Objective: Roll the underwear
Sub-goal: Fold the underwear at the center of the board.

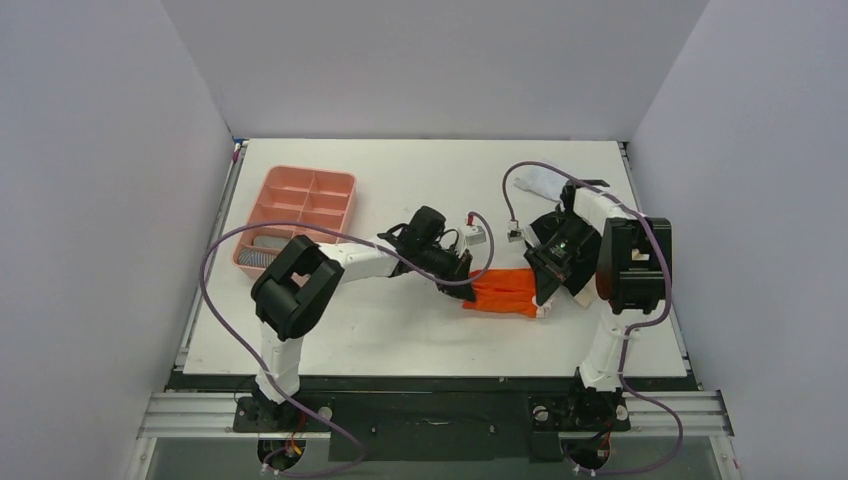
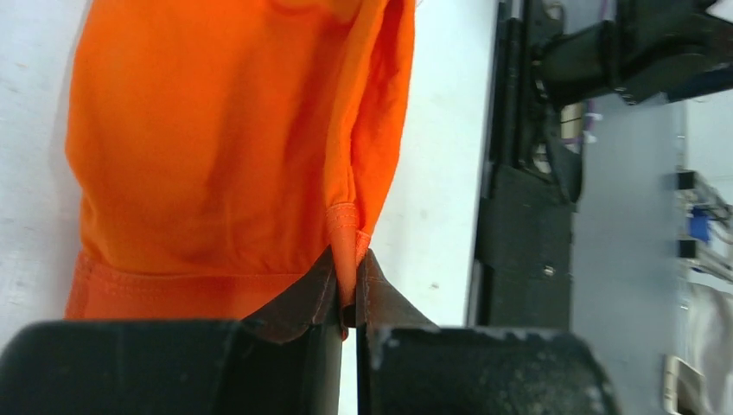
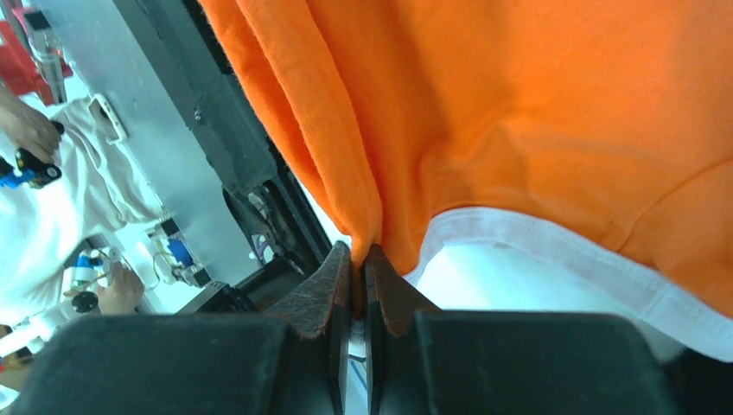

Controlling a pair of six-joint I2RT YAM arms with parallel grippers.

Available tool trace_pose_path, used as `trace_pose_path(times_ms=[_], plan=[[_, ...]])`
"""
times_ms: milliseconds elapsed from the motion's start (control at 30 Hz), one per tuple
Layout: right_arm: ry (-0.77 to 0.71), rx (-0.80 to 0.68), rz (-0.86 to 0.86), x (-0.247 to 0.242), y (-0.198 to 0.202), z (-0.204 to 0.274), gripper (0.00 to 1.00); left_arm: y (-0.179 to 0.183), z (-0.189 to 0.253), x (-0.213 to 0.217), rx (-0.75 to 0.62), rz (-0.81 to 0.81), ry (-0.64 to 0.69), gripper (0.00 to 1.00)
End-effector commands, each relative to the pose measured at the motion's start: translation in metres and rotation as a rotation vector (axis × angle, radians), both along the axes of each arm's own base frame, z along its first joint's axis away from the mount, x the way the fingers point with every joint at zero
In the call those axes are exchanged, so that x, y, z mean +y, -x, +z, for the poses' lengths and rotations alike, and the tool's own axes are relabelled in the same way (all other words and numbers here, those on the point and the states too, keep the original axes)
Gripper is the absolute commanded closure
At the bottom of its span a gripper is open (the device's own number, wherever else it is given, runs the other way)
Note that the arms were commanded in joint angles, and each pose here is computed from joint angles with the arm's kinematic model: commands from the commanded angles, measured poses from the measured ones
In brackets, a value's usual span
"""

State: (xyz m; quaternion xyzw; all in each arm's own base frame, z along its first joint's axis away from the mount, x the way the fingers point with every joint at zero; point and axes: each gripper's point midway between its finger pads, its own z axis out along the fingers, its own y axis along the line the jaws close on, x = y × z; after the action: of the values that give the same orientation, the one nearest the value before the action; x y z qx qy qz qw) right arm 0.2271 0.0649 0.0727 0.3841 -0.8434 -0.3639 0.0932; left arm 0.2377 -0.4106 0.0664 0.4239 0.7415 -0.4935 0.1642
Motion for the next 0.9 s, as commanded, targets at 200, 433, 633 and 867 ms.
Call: trace_pose_path(times_ms=[200, 433, 633, 867], plan=[[0.007, -0.071, 0.038, 0.010, 0.005, 0.027, 1.00, 0.013, 0.055, 0.009, 0.164, 0.018, 0.112, 1.00], [0.068, -0.048, 0.001, 0.005, -0.034, 0.011, 1.00, -0.029, 0.023, 0.015, 0.316, 0.169, 0.064, 1.00], [0.090, -0.021, 0.012, 0.002, -0.054, -0.011, 1.00, -0.049, -0.007, 0.019, 0.382, 0.248, 0.026, 1.00], [0.109, -0.011, 0.025, -0.002, -0.058, -0.028, 1.00, -0.064, -0.026, 0.015, 0.403, 0.294, -0.016, 1.00]])
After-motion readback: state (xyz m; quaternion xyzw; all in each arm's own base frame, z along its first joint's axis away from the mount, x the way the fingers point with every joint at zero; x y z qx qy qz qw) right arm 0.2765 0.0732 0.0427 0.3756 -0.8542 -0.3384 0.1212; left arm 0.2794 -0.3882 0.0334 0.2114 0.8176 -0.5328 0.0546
